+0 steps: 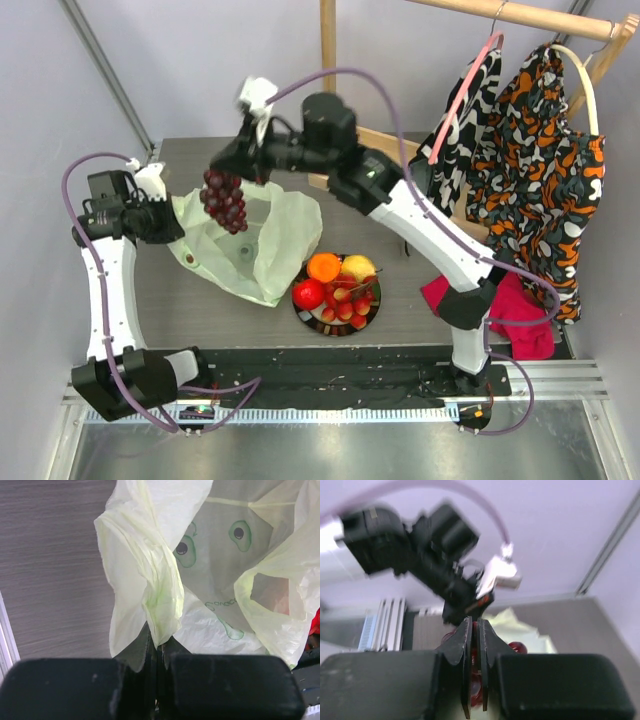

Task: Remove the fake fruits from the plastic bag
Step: Adjust the plastic bag at the center of the board, then place the fake fruit on the plate.

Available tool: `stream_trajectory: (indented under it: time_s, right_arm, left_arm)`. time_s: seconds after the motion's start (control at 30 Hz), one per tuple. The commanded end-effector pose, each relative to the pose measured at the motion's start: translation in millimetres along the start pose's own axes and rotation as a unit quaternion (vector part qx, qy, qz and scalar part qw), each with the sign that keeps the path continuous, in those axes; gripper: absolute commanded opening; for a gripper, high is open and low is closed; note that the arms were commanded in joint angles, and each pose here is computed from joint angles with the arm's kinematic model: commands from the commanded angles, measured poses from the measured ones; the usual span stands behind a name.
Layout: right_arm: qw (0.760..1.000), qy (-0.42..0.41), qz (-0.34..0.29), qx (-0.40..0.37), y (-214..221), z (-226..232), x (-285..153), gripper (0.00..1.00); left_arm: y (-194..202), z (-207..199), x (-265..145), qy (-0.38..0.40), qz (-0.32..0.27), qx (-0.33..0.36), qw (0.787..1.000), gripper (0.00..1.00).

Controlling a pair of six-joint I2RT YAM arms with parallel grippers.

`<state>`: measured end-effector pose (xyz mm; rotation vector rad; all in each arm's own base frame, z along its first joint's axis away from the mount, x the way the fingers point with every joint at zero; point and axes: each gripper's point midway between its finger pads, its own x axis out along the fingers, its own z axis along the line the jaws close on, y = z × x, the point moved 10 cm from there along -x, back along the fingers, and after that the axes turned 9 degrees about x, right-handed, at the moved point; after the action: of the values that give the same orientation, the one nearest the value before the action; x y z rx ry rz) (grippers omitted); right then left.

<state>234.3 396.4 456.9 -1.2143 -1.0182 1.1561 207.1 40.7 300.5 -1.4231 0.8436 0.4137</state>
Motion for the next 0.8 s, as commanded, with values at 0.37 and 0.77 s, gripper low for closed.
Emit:
stream_trajectory:
  time_s: [0.37,0.77]
  right_arm:
    - [0.979,0.193,0.002,-0.063,-15,-56,-120,0.01]
    - [0.951,0.264,0.143,-0.072,86,-78,-177,0.01]
  left_arm:
    - [-35,15,-18,-0.121,-0.071,-0.021,0.990,0.00]
    - [-10,9,-11,-0.150,-0.053,-0.090,0.983,0.00]
